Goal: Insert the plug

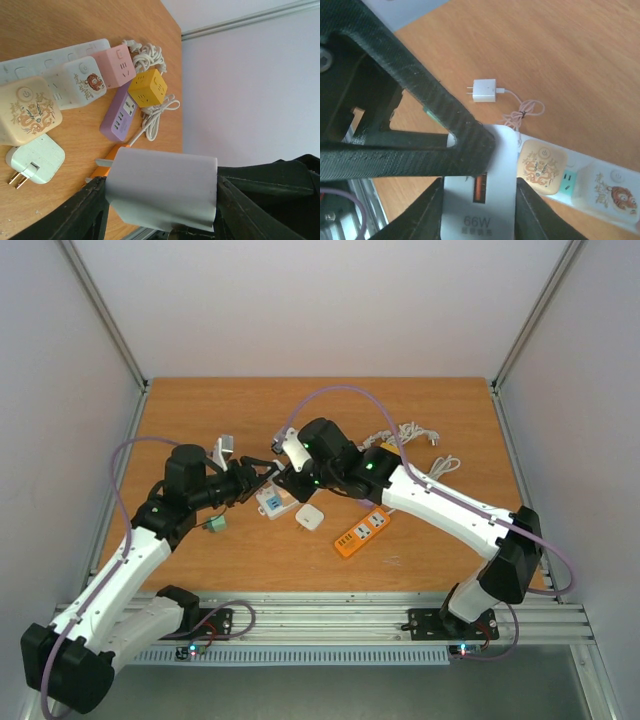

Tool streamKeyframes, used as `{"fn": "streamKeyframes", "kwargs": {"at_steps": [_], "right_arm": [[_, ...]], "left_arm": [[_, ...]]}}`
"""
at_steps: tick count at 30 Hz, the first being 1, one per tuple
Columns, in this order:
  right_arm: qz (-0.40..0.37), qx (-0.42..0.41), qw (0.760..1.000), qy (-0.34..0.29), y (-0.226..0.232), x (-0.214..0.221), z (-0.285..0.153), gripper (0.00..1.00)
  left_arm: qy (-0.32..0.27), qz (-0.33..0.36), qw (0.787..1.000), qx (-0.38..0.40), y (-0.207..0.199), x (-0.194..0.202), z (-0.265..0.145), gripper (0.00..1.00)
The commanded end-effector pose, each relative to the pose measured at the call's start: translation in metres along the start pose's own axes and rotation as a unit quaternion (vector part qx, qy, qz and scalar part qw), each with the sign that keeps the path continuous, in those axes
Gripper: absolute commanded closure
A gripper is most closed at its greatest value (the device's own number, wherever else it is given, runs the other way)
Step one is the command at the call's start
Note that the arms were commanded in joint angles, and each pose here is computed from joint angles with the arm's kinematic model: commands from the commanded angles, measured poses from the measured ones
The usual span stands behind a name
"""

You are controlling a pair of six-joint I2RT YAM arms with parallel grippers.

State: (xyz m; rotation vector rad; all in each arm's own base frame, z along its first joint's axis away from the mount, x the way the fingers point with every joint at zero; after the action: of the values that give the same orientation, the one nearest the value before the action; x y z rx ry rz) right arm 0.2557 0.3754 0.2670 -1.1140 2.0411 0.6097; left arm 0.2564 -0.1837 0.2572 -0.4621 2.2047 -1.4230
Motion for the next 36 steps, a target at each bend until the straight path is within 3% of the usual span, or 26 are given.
{"fn": "streamKeyframes", "kwargs": {"at_steps": [1, 6, 9, 14, 21, 25, 36], "right_arm": [[-0.005, -0.005, 1.000, 0.015, -0.003, -0.001, 0.001, 0.79], [-0.012, -0.031, 0.999, 0.005, -0.015, 0.004, -0.015, 0.90], [-0.012, -0.045, 0.999, -0.004, -0.033, 0.011, -0.033, 0.92], [0.018, -0.034, 0.999, -0.007, -0.085, 0.044, -0.062, 0.93], [0.034, 0.042, 0.997, 0.049, -0.145, 0.124, -0.088, 0.93], [0.020, 0.017, 0.995, 0.098, -0.146, 0.158, -0.097, 0.90], [-0.051, 0.059, 0.982, 0.174, -0.190, 0.187, -0.096, 0.89]], "left_arm": [[-0.010, 0.016, 0.999, 0.028, -0.013, -0.002, -0.009, 0.49], [-0.031, 0.027, 0.999, 0.011, -0.010, -0.008, -0.020, 0.22], [-0.046, 0.041, 0.998, -0.015, -0.005, -0.011, -0.028, 0.14], [-0.067, 0.081, 0.993, -0.044, -0.006, -0.016, -0.043, 0.10], [-0.073, 0.122, 0.988, -0.058, -0.008, -0.019, -0.048, 0.08], [-0.063, 0.134, 0.987, -0.060, -0.008, -0.020, -0.043, 0.07], [-0.076, 0.167, 0.980, -0.081, -0.006, -0.026, -0.046, 0.05]]}}
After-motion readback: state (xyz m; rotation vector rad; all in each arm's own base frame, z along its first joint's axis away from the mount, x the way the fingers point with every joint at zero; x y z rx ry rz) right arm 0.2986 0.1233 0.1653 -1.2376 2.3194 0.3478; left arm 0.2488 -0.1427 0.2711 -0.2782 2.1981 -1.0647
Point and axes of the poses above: each gripper's point midway between its finger pads, its own z axis out along the fingers, its own y axis along the line the jaws close on, x = y × z, the point moved 1 cm from there along -z, back along the fingers, and after that the axes turned 4 degrees about -z, right-handed, at the moved point
